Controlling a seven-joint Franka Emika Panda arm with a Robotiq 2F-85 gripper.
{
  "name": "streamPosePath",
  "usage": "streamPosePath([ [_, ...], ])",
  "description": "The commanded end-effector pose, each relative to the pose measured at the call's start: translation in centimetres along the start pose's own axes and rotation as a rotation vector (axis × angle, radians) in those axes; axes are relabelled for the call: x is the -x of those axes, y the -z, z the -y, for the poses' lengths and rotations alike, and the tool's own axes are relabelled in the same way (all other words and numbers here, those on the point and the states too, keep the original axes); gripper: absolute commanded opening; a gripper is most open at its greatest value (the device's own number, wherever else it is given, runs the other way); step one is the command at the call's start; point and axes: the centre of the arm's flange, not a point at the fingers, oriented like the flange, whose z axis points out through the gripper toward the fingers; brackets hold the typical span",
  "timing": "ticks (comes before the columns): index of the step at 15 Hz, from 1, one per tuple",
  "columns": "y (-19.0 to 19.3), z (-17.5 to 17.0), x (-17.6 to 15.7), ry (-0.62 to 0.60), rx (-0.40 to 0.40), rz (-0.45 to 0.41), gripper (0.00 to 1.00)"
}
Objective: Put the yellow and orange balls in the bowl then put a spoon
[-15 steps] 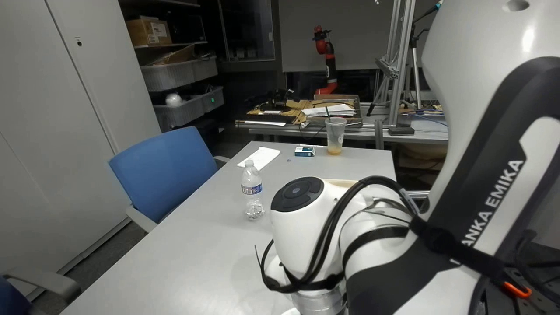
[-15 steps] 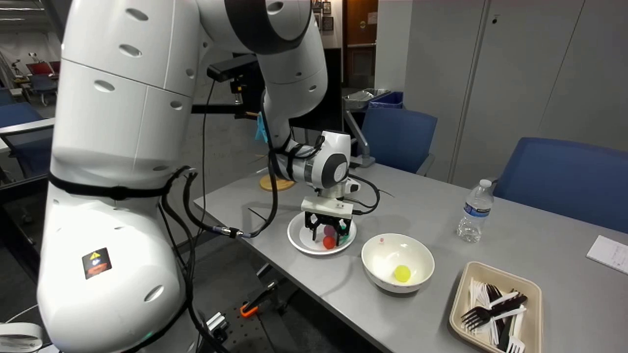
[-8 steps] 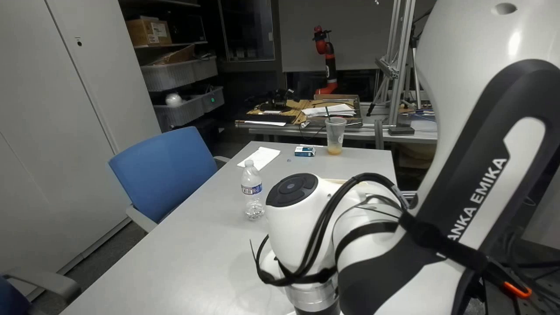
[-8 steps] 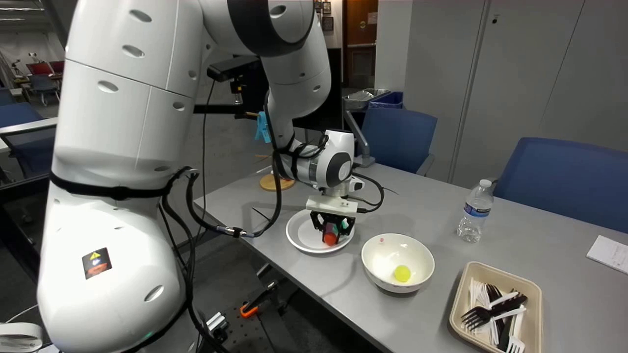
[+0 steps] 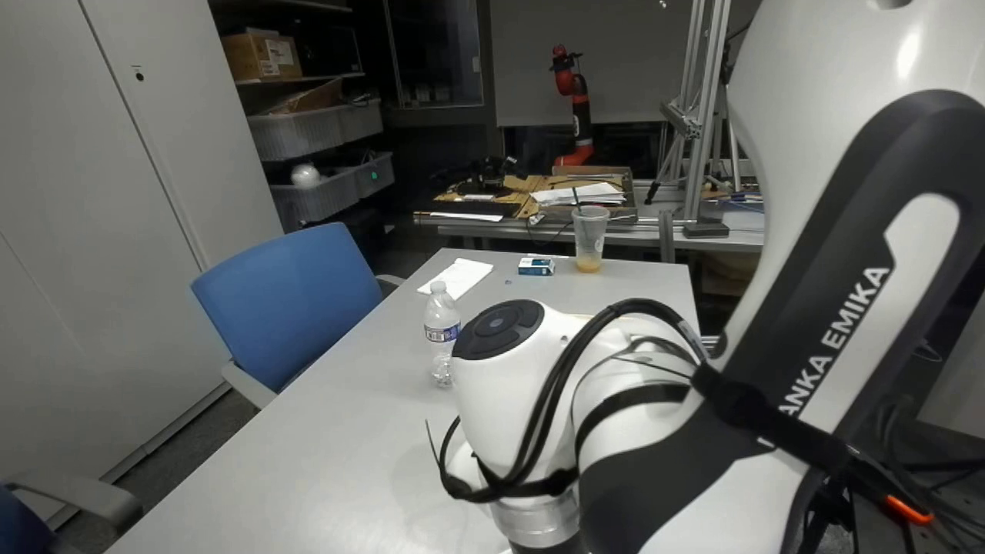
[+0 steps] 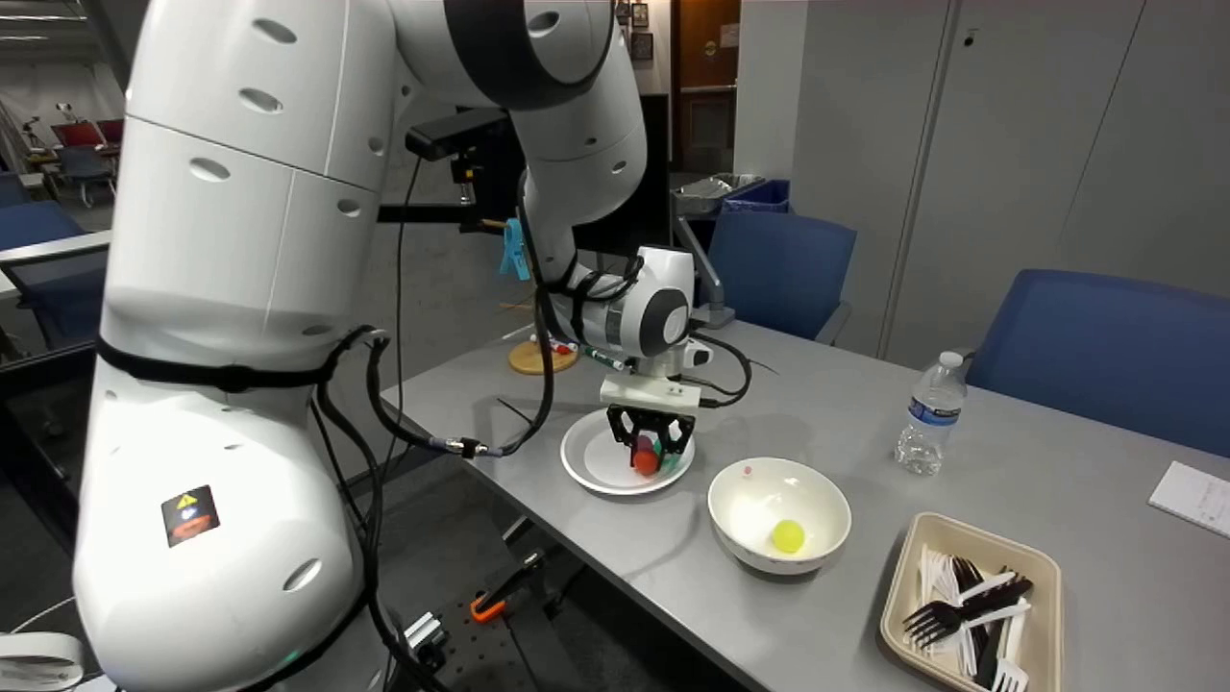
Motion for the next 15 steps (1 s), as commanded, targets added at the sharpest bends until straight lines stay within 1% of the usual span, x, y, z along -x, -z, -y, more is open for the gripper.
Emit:
streamPosePath([
  [1,4.2,0.1,-0.8,0.024,-0.018,0.039,0.16],
  [6,10.2,-0.4,0.1,0.017,0.035,0.076,0.16],
  [10,13.8,-2.5,3.2,-0.022,0.098,0.049,0.16],
  [15,17.5,-6.7,8.4,-0.096,0.194,-0.005,0.16],
])
